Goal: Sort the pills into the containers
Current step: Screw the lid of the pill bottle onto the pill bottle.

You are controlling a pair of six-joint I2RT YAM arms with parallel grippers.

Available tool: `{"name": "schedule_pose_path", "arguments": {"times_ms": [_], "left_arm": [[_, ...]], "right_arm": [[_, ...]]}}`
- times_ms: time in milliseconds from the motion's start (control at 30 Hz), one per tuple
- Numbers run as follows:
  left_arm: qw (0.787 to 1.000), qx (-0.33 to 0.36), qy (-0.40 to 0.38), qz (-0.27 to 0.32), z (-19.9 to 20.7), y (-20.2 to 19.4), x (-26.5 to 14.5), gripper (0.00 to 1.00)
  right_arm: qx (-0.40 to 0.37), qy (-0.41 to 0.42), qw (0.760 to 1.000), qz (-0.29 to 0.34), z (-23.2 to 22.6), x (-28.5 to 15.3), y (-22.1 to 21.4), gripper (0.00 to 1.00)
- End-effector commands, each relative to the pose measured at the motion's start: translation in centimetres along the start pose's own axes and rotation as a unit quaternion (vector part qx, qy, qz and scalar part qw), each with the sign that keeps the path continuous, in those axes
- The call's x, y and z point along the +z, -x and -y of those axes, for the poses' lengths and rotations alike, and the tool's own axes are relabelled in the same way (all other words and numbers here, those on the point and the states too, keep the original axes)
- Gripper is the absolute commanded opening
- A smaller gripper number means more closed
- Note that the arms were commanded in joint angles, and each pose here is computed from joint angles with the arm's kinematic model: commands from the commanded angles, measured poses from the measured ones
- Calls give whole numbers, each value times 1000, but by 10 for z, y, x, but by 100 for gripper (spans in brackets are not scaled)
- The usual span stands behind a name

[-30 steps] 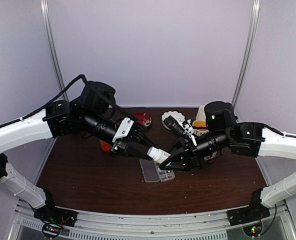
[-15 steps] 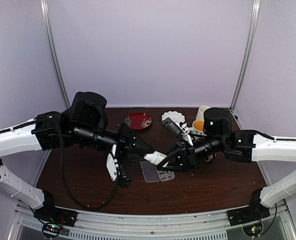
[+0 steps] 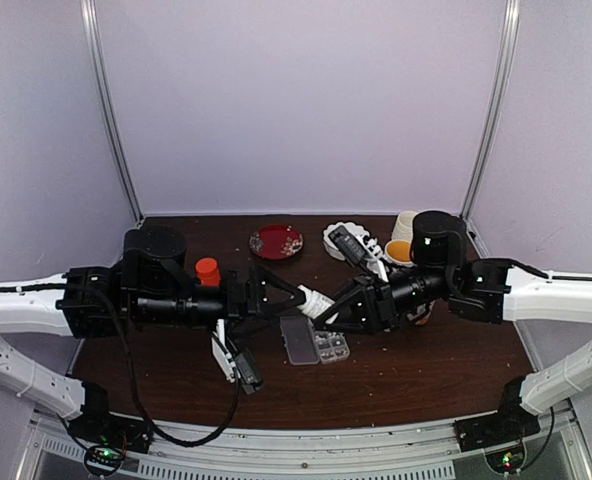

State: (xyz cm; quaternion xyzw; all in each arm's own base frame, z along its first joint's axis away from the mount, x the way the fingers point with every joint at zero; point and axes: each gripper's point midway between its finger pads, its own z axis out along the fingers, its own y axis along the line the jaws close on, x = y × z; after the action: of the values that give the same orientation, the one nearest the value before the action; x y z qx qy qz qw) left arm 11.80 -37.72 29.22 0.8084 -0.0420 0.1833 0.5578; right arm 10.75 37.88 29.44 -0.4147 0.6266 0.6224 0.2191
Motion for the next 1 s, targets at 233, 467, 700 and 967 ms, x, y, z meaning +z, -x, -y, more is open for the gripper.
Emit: {"name": "schedule_pose_path", "arguments": {"times_ms": [233, 467, 700, 967], "left_arm": [[936, -346, 55, 37, -21, 3, -38, 97], [719, -686, 111, 8, -68, -42, -57, 98], [513, -850, 34, 116, -97, -42, -59, 94], [401, -898, -113, 140, -99, -21, -22, 88]], "right_arm": [[-105, -76, 991, -18, -7, -22, 16, 0], [-206, -153, 966, -40, 8, -37, 18, 0], [-244, -177, 952, -53, 16, -38, 22, 0], [-277, -192, 940, -52, 16, -38, 30, 0]]}}
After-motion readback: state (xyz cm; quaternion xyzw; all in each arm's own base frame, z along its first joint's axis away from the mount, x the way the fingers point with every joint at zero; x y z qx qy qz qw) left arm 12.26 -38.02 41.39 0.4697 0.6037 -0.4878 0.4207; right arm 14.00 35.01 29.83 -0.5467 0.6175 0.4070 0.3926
